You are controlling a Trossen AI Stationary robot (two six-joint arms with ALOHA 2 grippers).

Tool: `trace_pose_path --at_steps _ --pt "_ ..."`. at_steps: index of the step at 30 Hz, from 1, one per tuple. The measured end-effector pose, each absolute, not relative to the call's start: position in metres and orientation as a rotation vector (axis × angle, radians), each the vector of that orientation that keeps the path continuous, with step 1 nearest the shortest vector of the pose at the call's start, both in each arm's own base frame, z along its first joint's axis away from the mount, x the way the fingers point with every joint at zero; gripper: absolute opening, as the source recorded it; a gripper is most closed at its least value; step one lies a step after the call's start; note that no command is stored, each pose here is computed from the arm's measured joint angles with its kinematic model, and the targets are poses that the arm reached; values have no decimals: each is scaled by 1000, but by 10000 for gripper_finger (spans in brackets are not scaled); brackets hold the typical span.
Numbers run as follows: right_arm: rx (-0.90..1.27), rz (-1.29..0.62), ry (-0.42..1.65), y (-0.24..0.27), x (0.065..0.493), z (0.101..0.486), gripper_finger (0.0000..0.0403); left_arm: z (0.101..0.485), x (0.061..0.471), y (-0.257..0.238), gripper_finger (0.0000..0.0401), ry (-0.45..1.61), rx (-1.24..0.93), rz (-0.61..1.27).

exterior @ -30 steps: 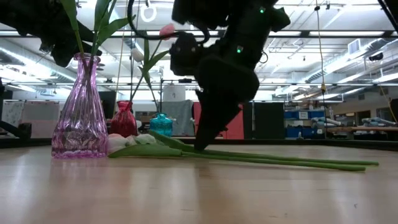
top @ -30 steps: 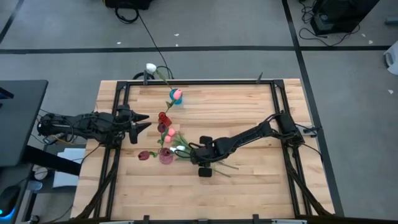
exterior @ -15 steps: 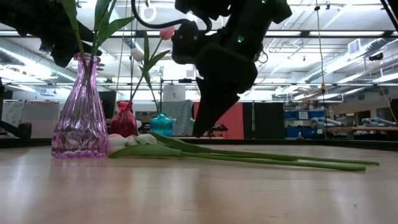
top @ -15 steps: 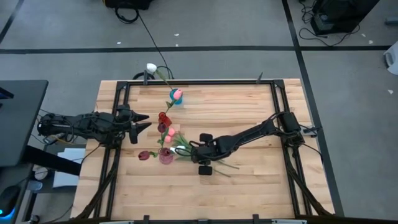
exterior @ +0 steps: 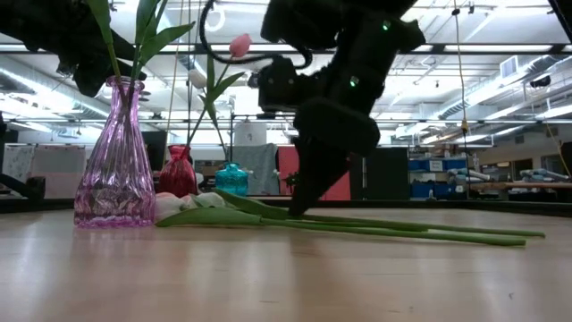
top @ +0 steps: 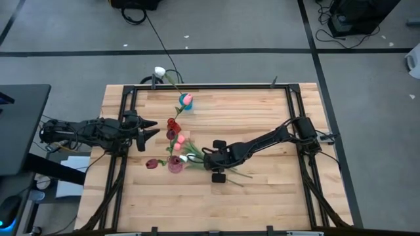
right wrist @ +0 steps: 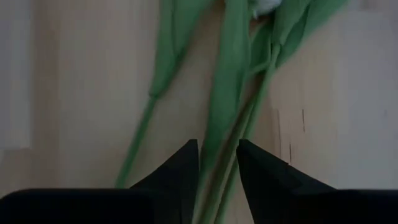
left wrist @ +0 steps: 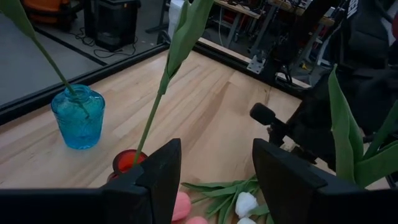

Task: Sort flowers into vase by color
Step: Put the white tulip into the blue vase

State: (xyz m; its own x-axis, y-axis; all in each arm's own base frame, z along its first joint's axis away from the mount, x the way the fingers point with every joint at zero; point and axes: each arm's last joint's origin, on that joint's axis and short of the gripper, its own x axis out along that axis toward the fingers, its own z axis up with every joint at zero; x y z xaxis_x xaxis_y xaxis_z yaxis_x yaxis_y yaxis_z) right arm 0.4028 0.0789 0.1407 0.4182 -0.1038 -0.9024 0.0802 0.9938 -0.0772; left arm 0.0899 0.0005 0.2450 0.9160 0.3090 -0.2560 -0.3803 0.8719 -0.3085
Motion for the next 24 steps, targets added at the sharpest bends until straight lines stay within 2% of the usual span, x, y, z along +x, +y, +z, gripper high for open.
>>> trace_pose_path --at_steps 6,14,18,24 --pt "-17 -116 1158 76 398 133 109 245 90 0 203 202 -362 363" --pt "13 -118 1164 70 398 133 15 245 90 0 204 202 -362 363" --pt "6 -128 1215 67 396 143 20 245 90 0 204 202 -362 363" --pt "-31 -228 1311 53 372 197 19 245 90 0 204 202 -363 363"
